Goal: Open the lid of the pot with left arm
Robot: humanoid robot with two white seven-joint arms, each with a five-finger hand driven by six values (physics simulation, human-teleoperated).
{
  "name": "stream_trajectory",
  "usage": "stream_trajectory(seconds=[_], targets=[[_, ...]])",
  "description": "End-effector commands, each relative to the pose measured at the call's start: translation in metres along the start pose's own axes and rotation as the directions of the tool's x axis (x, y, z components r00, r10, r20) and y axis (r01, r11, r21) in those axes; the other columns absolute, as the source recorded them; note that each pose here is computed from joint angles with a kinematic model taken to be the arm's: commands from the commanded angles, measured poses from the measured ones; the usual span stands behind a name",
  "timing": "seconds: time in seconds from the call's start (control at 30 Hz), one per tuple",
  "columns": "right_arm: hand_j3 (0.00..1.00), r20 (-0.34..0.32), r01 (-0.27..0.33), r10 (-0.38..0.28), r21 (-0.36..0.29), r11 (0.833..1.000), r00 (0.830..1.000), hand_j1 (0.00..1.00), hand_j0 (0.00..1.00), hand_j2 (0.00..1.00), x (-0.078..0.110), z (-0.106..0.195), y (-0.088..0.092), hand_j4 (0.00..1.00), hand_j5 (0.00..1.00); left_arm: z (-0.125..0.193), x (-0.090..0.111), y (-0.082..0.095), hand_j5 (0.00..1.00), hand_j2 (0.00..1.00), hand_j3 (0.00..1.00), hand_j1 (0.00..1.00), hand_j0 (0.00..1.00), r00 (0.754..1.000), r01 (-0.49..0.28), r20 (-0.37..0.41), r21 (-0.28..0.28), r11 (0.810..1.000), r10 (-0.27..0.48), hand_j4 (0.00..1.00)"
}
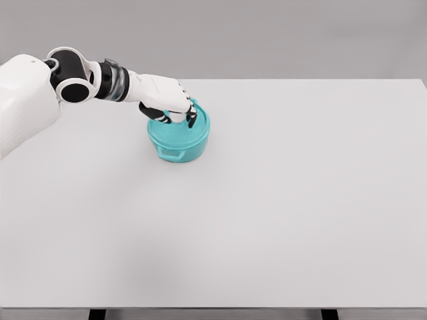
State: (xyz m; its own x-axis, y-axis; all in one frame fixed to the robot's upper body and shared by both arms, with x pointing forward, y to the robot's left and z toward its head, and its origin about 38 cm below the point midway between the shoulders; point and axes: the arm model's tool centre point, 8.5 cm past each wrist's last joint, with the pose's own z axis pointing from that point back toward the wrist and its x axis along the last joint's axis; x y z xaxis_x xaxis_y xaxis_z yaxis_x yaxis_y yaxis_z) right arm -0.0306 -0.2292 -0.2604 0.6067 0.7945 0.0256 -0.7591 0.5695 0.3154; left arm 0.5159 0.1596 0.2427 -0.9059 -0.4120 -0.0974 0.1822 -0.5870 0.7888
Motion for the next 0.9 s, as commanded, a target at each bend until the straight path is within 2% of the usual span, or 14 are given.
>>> stream_trajectory(seconds=[0.0, 0.17, 0.3, 0.43, 0.5, 0.57, 0.67, 0.87], targets=[[1.00, 0.000, 0.000, 0.000, 0.000, 1.000, 1.000, 1.00, 1.00, 1.00, 0.000, 0.000, 0.000, 1.00, 1.00, 0.000, 0.000, 0.000, 0.51, 0.51, 0.51, 0.51, 0.51, 1.000, -0.004, 0.000, 0.003, 1.000, 0.004, 0.51], [1.00, 0.000, 0.000, 0.000, 0.000, 1.000, 1.000, 1.00, 1.00, 1.00, 0.000, 0.000, 0.000, 1.00, 1.00, 0.003, -0.002, -0.001, 0.44, 0.44, 0.44, 0.44, 0.44, 1.000, -0.005, -0.006, 0.003, 1.000, 0.005, 0.44], [1.00, 0.000, 0.000, 0.000, 0.000, 1.000, 1.000, 1.00, 1.00, 1.00, 0.000, 0.000, 0.000, 1.00, 1.00, 0.015, -0.010, -0.001, 0.44, 0.44, 0.44, 0.44, 0.44, 0.999, -0.011, -0.031, 0.010, 1.000, 0.011, 0.44], [1.00, 0.000, 0.000, 0.000, 0.000, 1.000, 1.000, 1.00, 1.00, 1.00, 0.000, 0.000, 0.000, 1.00, 1.00, 0.047, -0.030, -0.017, 0.44, 0.44, 0.44, 0.44, 0.44, 0.995, -0.030, -0.099, -0.012, 0.999, 0.029, 0.44], [1.00, 0.000, 0.000, 0.000, 0.000, 1.000, 1.000, 1.00, 1.00, 1.00, 0.000, 0.000, 0.000, 1.00, 1.00, 0.060, -0.037, -0.019, 0.44, 0.44, 0.44, 0.44, 0.44, 0.991, -0.030, -0.128, -0.017, 0.999, 0.028, 0.44], [1.00, 0.000, 0.000, 0.000, 0.000, 1.000, 1.000, 1.00, 1.00, 1.00, 0.000, 0.000, 0.000, 1.00, 1.00, 0.078, -0.047, -0.031, 0.44, 0.44, 0.44, 0.44, 0.44, 0.985, -0.047, -0.170, -0.035, 0.998, 0.040, 0.44], [1.00, 0.000, 0.000, 0.000, 0.000, 1.000, 1.000, 1.00, 1.00, 1.00, 0.000, 0.000, 0.000, 1.00, 1.00, 0.092, -0.055, -0.043, 0.45, 0.45, 0.45, 0.45, 0.45, 0.977, -0.048, -0.211, -0.068, 0.997, 0.033, 0.45], [1.00, 0.000, 0.000, 0.000, 0.000, 1.000, 1.000, 1.00, 1.00, 1.00, 0.000, 0.000, 0.000, 1.00, 1.00, 0.095, -0.066, -0.061, 0.47, 0.47, 0.47, 0.47, 0.47, 0.965, -0.048, -0.263, -0.141, 0.989, 0.010, 0.47]])
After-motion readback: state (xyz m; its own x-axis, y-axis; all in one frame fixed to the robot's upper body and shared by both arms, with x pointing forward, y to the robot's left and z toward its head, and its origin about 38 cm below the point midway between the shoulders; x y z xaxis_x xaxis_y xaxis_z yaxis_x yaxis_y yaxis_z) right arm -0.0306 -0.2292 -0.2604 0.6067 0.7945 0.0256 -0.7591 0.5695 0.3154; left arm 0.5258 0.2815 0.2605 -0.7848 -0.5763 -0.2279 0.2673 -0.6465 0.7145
